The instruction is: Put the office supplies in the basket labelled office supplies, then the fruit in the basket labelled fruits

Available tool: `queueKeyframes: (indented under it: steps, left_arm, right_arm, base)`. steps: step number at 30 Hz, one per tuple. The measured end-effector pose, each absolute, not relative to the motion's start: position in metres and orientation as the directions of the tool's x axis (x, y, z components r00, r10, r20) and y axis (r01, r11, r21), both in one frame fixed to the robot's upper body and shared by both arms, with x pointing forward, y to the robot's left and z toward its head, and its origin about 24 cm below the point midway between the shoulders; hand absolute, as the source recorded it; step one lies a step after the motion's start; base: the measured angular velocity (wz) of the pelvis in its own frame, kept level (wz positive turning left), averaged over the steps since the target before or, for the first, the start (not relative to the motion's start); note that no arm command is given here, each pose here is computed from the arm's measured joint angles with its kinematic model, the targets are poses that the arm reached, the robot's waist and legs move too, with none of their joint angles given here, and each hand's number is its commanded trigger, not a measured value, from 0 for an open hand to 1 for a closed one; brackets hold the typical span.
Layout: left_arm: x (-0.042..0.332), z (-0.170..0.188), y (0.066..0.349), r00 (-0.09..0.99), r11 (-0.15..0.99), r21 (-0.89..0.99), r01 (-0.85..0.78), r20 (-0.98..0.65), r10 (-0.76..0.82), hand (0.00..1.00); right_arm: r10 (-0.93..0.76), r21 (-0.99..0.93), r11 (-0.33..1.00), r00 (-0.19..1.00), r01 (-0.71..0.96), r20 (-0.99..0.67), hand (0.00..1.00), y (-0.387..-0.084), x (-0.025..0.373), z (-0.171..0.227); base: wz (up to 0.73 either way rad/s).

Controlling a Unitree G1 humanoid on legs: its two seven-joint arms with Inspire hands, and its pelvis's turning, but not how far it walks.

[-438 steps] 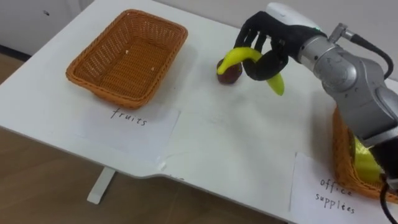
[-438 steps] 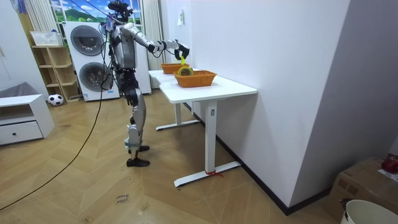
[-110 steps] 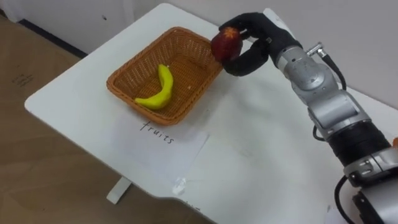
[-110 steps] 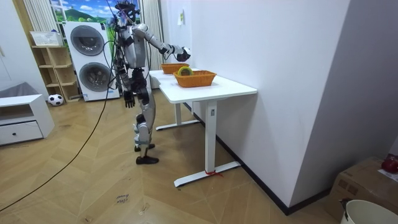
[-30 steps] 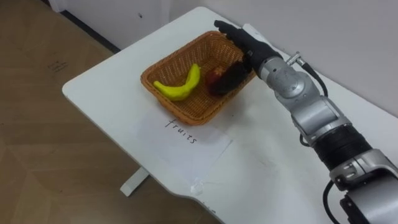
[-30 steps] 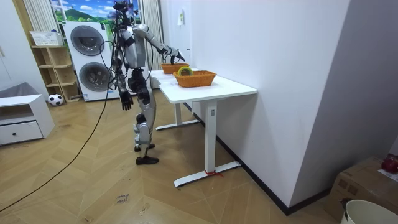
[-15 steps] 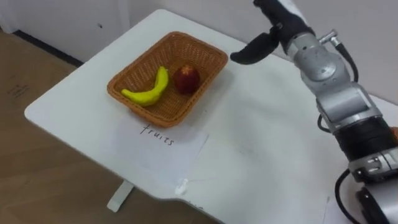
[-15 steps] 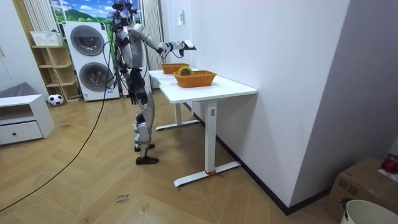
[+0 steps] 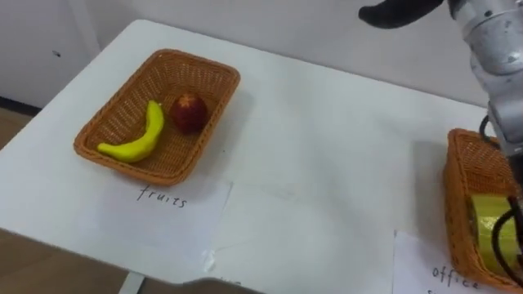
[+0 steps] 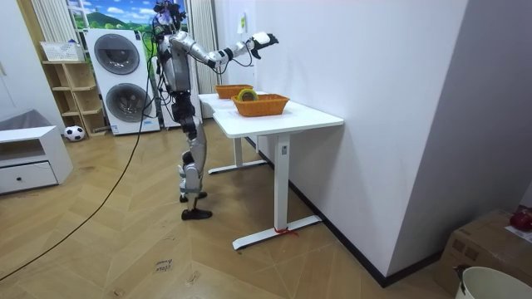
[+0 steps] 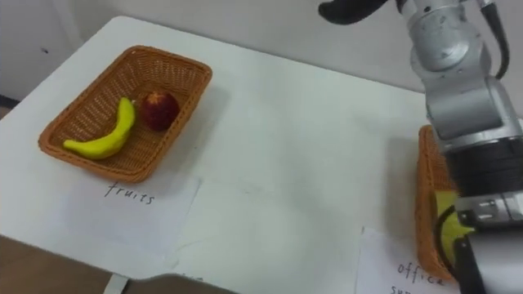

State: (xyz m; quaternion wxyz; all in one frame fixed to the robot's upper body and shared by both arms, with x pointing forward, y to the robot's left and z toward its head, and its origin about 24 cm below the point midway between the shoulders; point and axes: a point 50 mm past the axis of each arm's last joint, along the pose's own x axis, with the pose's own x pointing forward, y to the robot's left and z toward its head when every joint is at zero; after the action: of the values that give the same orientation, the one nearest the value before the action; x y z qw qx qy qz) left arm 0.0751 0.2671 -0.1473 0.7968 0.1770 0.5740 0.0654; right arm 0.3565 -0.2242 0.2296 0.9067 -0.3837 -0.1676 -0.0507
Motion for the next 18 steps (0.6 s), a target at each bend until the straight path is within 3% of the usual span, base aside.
queueKeyframes:
  steps: [9,18]
  left_arm:
    - [0.059,-0.147,0.274,0.313,0.917,0.389,0.087,-0.885,0.346,0.00]
    - [0.054,-0.145,0.280,0.310,0.893,0.445,0.070,-0.860,0.405,0.00]
  right_arm:
    - [-0.043,-0.657,0.685,0.917,0.316,0.396,0.00,-0.252,0.348,0.247]
    - [-0.229,-0.405,0.828,0.893,0.388,0.388,0.00,-0.299,0.327,0.229]
  base:
    - [-0.14]
    - [-0.17]
